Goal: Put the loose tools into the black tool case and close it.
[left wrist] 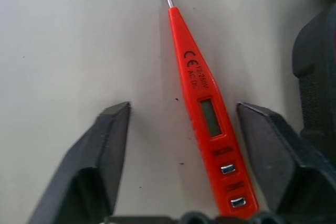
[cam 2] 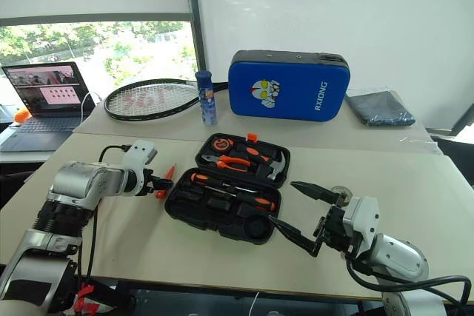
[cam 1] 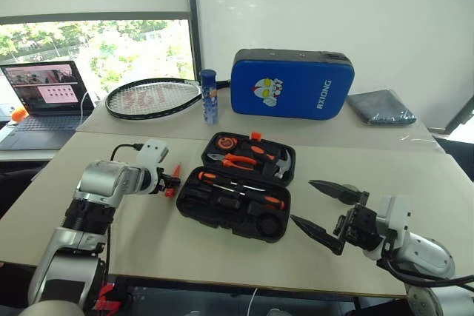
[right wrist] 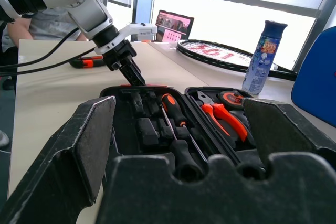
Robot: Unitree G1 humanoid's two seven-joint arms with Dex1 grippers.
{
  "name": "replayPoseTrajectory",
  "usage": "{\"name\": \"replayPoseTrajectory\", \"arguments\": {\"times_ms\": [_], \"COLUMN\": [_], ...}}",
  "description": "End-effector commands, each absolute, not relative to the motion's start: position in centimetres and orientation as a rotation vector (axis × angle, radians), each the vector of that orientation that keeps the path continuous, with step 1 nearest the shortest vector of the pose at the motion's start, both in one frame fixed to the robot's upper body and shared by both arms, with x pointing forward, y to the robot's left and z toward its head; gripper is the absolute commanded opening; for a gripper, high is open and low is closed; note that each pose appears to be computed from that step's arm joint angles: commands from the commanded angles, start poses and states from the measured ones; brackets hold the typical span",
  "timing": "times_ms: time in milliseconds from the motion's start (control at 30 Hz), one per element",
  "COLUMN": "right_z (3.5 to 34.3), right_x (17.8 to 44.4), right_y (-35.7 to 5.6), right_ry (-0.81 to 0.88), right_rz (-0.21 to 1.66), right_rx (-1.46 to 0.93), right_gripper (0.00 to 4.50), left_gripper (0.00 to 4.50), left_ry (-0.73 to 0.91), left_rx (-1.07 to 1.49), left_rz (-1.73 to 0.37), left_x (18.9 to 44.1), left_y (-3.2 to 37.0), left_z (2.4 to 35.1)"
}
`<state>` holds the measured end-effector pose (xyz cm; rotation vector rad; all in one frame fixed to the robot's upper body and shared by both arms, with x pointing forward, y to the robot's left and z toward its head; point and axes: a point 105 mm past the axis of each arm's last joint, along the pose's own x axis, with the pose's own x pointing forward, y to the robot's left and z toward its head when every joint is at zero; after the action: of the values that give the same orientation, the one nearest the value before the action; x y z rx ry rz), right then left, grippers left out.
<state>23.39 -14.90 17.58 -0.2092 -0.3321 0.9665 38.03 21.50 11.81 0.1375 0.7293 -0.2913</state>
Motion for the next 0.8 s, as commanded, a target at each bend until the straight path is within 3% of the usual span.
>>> {"name": "replayPoseTrajectory", "arguments": {"times_ms": [33,133,267,400,500,700,800], "right_z": [18.6,18.4,18.0,17.9,17.8,17.8,17.8], "right_x": [23.0,23.0,22.9,22.6,22.5,22.2,22.0], "right_y": [-14.8,-15.0,-15.4,-15.7,-15.9,-16.1,-16.2], "right_ry": [-0.375,-0.365,-0.347,-0.335,-0.327,-0.32,-0.315], "right_rz": [0.983,0.981,0.976,0.969,0.964,0.955,0.945], "right_rx": [-0.212,-0.218,-0.229,-0.236,-0.239,-0.244,-0.244], "right_gripper": [4.5,4.5,4.5,4.5,4.5,4.5,4.5], "left_gripper": [1.48,0.44,0.43,0.43,0.43,0.43,0.43], "left_ry": [0.783,0.719,0.511,0.208,0.102,0.056,0.148], "left_rx": [0.089,0.071,0.029,0.1,0.24,0.425,0.636], "left_rz": [-0.295,-0.309,-0.452,-0.816,-1.027,-1.385,-1.496], "left_x": [37.4,37.5,37.8,36.1,34.9,33.5,33.8], "left_y": [22.0,22.6,22.2,20.4,19.6,16.1,15.0], "left_z": [10.2,11.1,14.3,19.1,20.0,20.0,17.9]}}
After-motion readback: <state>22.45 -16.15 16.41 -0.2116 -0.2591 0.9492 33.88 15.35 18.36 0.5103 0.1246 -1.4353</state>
